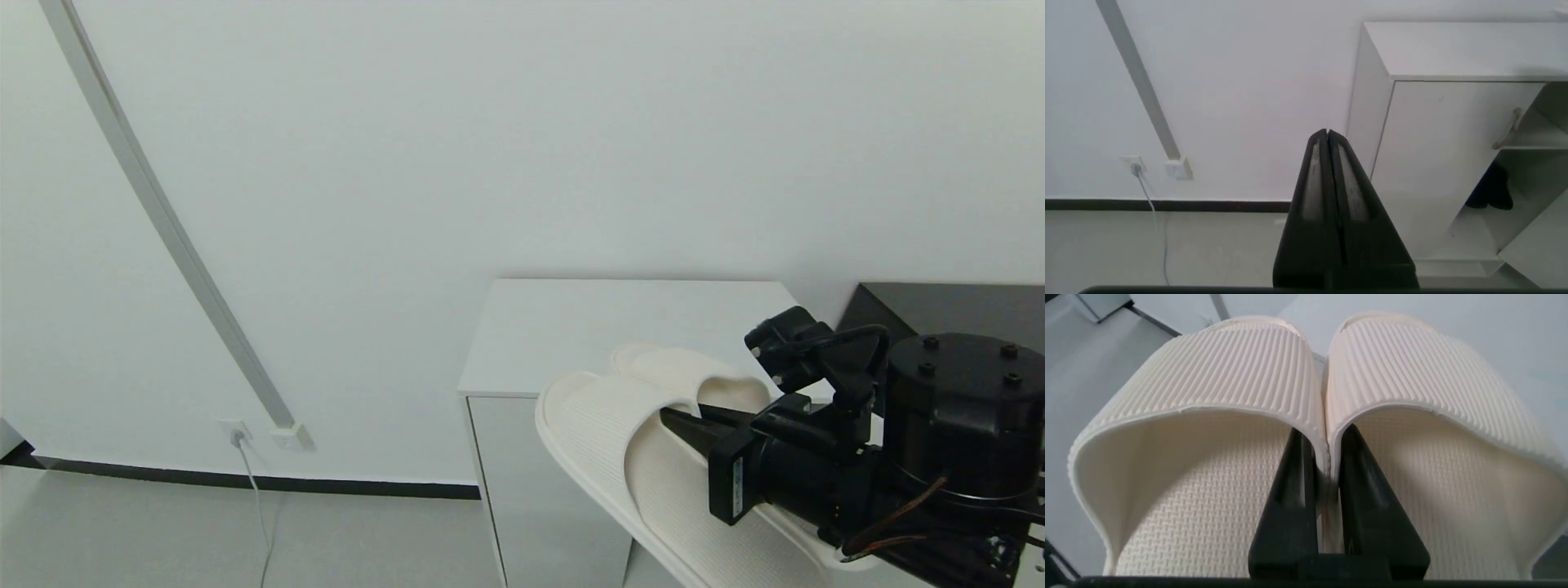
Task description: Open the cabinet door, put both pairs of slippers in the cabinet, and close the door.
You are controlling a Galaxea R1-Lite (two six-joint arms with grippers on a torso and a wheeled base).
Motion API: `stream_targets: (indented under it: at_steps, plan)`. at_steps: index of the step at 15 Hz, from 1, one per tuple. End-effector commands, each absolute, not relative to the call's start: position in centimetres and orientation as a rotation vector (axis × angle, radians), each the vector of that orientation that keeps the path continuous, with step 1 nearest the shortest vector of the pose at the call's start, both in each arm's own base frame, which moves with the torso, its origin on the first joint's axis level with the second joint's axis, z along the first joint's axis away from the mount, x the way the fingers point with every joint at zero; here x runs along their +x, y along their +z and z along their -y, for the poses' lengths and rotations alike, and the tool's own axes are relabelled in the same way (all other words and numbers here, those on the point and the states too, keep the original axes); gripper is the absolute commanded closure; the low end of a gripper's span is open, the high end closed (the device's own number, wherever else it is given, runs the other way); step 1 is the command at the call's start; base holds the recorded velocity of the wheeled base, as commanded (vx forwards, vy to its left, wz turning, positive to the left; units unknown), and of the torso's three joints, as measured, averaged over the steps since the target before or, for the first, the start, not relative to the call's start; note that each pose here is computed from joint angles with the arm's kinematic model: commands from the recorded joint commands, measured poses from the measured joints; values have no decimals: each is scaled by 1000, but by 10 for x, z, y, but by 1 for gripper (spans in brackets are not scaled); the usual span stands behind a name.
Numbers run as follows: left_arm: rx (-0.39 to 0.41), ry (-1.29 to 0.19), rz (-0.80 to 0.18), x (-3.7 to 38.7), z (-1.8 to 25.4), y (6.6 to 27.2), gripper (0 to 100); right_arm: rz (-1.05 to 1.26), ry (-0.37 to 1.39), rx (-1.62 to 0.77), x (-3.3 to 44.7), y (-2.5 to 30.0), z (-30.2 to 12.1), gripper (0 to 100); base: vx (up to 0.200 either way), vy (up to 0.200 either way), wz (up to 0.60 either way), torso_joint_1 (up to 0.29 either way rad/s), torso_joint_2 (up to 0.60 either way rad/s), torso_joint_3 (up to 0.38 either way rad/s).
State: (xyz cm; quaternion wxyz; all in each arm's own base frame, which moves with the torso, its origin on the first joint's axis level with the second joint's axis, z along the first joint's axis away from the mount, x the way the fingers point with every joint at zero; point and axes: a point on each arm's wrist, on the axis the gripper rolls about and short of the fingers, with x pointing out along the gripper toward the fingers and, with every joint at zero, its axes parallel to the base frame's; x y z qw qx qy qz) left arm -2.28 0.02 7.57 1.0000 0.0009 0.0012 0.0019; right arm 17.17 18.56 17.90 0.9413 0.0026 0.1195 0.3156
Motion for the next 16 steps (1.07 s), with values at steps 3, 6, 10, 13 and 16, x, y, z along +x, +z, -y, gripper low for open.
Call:
stream_targets:
  at_steps: [3, 6, 10, 13, 16]
  plan:
    - [3, 3, -3, -23, 0, 76, 100, -249, 645, 3, 172, 178, -186, 100, 0, -200, 0, 4, 1, 4]
    - [3, 5, -3, -23, 0, 76, 100, -248, 647, 4, 172, 178, -186, 100, 0, -200, 0, 2, 4, 2]
    - [3, 5, -3, -23, 0, 76, 100, -246, 645, 4, 172, 178, -186, 100, 0, -200, 0, 6, 5, 2]
    - [3, 3, -3, -23, 0, 76, 100, -248, 644, 3, 172, 178, -186, 100, 0, -67, 0, 1, 1, 1]
    - [2, 3, -3, -23, 0, 76, 100, -245, 642, 3, 172, 178, -186, 100, 0, 0, 0, 0, 0, 0]
